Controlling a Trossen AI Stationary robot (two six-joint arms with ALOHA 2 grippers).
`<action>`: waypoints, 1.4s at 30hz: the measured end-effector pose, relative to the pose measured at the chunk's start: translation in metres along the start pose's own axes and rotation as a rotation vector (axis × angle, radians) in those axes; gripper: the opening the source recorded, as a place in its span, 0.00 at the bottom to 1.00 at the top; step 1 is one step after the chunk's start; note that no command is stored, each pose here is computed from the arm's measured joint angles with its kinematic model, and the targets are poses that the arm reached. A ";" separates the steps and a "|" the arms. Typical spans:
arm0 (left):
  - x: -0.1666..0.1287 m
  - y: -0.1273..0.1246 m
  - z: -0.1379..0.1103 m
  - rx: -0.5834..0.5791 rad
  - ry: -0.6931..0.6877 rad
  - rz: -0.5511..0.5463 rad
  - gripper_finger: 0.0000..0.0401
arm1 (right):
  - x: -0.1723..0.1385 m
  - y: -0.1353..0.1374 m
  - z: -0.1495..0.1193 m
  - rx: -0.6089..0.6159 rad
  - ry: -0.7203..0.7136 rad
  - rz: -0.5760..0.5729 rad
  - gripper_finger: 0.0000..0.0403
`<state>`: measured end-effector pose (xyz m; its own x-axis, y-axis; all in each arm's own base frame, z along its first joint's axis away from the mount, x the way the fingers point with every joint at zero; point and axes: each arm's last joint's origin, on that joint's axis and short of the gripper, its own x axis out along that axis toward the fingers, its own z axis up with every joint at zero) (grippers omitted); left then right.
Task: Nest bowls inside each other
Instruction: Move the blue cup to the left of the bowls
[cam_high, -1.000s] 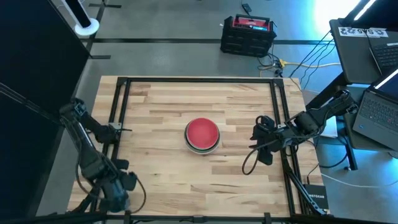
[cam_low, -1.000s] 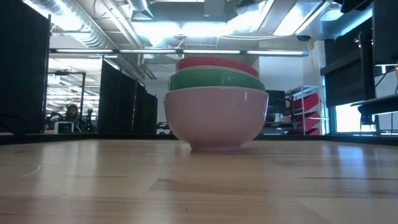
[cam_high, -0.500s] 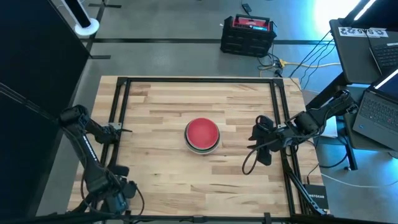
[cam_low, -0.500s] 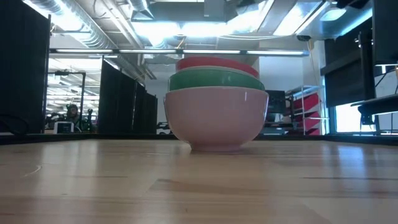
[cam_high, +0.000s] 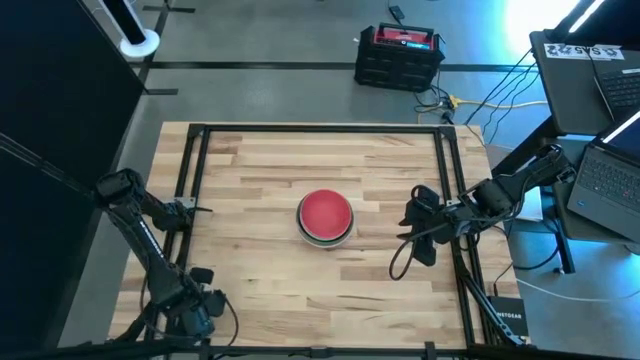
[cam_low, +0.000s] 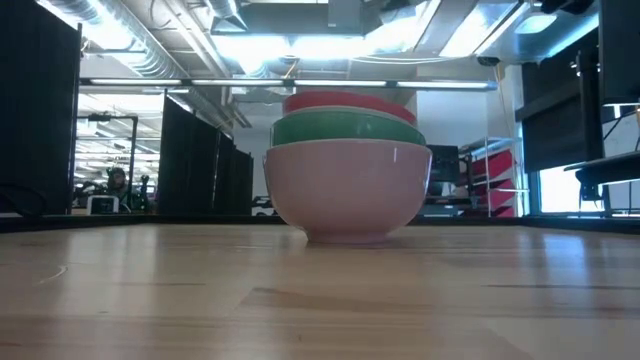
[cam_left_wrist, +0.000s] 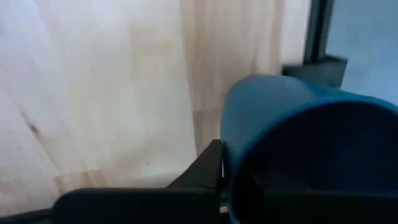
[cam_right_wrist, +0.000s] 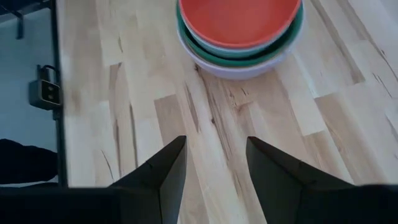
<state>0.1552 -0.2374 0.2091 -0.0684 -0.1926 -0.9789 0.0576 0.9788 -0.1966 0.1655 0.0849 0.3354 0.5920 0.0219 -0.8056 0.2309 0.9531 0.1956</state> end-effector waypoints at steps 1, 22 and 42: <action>-0.005 0.003 0.006 -0.010 -0.007 -0.012 0.01 | 0.000 -0.001 -0.001 0.003 0.008 -0.008 0.37; -0.104 0.255 0.095 -0.246 -0.119 0.216 0.00 | -0.005 -0.016 -0.042 0.058 0.003 -0.011 0.37; -0.068 0.273 0.132 -0.123 -0.107 0.290 0.00 | -0.006 -0.018 -0.047 0.070 0.001 -0.023 0.37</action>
<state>0.3073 0.0335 0.2146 0.0388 0.0954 -0.9947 -0.0620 0.9937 0.0929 0.1216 0.0814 0.3105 0.5853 0.0004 -0.8108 0.2982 0.9298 0.2157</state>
